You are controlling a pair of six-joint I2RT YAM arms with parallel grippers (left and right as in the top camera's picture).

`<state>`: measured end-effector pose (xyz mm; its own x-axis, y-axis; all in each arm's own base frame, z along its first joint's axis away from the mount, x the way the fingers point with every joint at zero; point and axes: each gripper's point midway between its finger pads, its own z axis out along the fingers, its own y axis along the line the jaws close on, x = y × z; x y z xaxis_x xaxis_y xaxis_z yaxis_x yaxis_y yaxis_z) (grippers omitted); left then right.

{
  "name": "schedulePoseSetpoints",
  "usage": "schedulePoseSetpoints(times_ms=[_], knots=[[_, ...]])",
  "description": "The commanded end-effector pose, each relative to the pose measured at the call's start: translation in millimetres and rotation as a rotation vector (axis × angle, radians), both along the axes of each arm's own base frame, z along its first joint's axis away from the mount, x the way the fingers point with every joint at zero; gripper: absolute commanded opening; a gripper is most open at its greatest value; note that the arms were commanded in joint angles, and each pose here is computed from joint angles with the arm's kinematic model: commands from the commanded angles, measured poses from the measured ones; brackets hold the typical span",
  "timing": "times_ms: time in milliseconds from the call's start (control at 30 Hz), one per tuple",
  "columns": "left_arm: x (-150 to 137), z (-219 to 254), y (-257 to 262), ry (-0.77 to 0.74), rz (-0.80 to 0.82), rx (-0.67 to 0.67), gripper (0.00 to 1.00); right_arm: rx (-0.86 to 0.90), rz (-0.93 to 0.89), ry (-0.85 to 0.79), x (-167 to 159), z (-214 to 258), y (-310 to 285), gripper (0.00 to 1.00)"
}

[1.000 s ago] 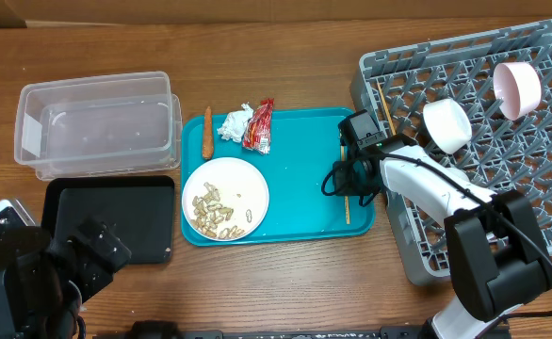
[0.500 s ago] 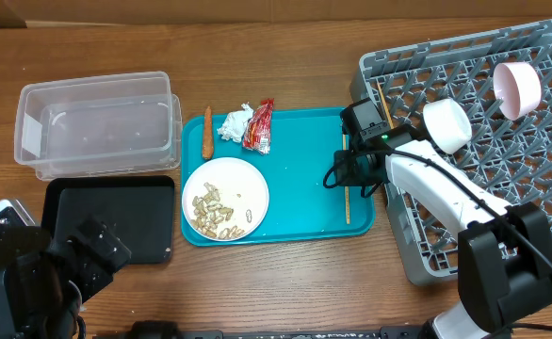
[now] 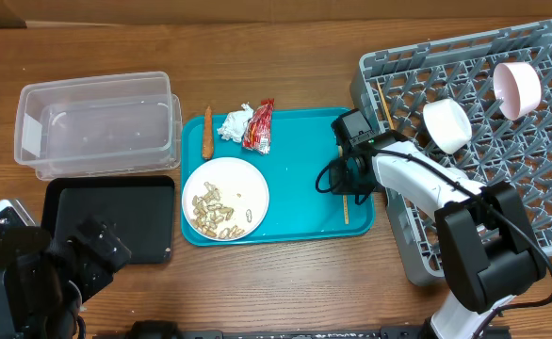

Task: Sort waste into correct bins and load items into the dishwasher
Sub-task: 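Grasp the second wooden chopstick with the right gripper, then place the second chopstick in the rack and withdraw right gripper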

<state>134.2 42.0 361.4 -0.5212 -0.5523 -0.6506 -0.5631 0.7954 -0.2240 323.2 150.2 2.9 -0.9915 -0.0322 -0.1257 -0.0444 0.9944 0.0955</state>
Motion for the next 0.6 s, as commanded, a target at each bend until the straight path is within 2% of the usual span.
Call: schedulePoseSetpoints(times_ms=[0,67,233,367,467,567], knots=[[0.3,-0.5,1.9,-0.001,0.014,0.005,1.0,-0.019,0.003,0.042,-7.2,-10.0,-1.4,0.04],[0.2,-0.5,1.9,0.0,0.014,0.005,1.0,-0.019,0.002,0.019,-1.3,4.1,-0.5,0.04],[0.3,-0.5,1.9,-0.001,0.014,0.005,1.0,0.006,0.076,-0.198,36.0,97.9,6.5,0.04],[0.2,-0.5,1.9,0.0,0.014,0.005,1.0,-0.071,0.089,-0.389,60.5,164.0,-15.5,0.04],[0.2,-0.5,1.9,0.0,0.014,0.005,1.0,-0.18,0.136,-0.454,69.8,183.0,-40.9,0.04],[0.3,-0.5,1.9,-0.001,0.014,0.005,1.0,-0.281,0.182,-0.443,75.3,178.0,-66.8,0.04]])
